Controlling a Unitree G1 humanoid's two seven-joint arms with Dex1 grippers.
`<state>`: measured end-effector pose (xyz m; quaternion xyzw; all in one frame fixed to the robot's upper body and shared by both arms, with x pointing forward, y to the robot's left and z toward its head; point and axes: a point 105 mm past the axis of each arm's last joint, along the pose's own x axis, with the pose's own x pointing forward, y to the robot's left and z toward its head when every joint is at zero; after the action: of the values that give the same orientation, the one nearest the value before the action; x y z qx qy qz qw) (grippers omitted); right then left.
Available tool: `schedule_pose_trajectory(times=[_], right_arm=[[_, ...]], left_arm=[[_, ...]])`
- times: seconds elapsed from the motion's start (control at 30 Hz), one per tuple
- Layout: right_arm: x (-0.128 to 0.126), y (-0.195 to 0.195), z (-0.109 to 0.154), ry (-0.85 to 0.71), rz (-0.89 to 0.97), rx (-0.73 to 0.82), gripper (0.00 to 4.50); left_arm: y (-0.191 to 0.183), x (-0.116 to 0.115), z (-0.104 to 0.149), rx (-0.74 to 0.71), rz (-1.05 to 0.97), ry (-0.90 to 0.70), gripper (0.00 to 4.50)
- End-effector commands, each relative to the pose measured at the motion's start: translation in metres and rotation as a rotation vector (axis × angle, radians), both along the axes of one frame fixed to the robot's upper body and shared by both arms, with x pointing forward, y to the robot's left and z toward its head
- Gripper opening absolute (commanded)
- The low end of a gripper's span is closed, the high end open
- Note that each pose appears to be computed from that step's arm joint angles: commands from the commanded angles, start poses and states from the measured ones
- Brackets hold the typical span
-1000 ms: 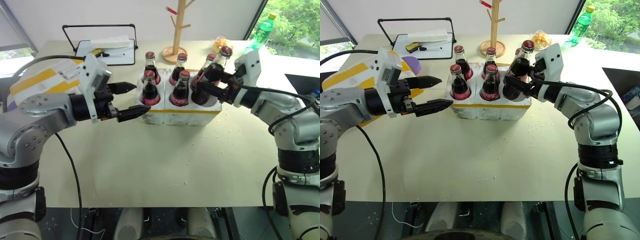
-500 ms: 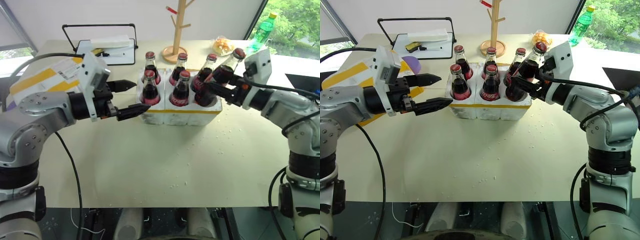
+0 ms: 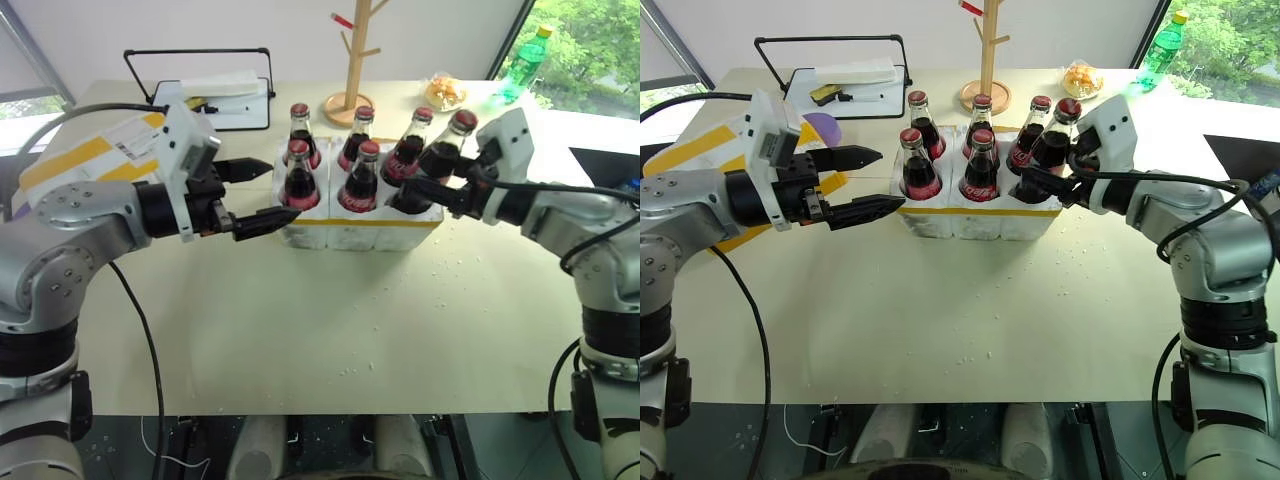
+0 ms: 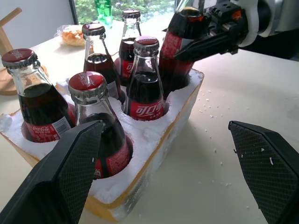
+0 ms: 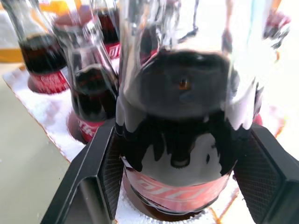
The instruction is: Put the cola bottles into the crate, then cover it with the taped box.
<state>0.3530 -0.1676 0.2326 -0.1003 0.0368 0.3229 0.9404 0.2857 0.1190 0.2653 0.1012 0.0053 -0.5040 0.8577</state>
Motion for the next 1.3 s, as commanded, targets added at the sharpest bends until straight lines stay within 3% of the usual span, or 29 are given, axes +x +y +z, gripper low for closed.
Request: schedule_pose_trajectory(times=[0.03, 0.17, 0.23, 0.3, 0.33, 0.5, 0.73, 0.83, 1.07, 1.3], right_arm=[[0.012, -0.011, 0.002, -0.033, -0.055, -0.025, 2.65], [0.021, -0.012, -0.012, 0.007, -0.057, -0.024, 2.65], [0.024, -0.015, -0.020, 0.053, -0.071, 0.013, 3.68], [0.025, -0.016, -0.024, 0.074, -0.073, 0.021, 4.42], [0.025, -0.016, -0.024, 0.069, -0.067, 0.010, 4.47], [0.014, -0.015, -0.012, 0.043, -0.016, 0.003, 4.47], [-0.016, -0.035, 0.056, -0.069, 0.077, 0.096, 4.47], [-0.025, -0.036, 0.073, -0.082, 0.146, 0.147, 4.47], [-0.048, 0.014, 0.081, -0.105, 0.475, 0.118, 4.47], [-0.050, 0.031, 0.083, -0.088, 0.642, 0.128, 4.47]], left_arm=[[-0.002, -0.003, 0.013, -0.001, -0.009, -0.059, 4.50], [-0.001, -0.004, 0.014, 0.000, -0.009, -0.061, 4.50], [-0.001, -0.005, 0.014, 0.001, -0.011, -0.060, 4.50], [-0.002, -0.007, 0.014, 0.001, -0.016, -0.059, 4.50], [-0.002, -0.007, 0.013, 0.001, -0.017, -0.059, 4.50], [0.001, -0.007, 0.012, 0.008, -0.008, -0.057, 4.50], [0.023, -0.006, 0.017, 0.052, 0.093, -0.090, 4.50], [0.037, -0.007, 0.022, 0.075, 0.166, -0.117, 4.50], [0.081, -0.024, 0.031, 0.146, 0.390, -0.178, 4.50], [0.158, -0.065, 0.011, 0.466, 0.750, -0.201, 4.50]])
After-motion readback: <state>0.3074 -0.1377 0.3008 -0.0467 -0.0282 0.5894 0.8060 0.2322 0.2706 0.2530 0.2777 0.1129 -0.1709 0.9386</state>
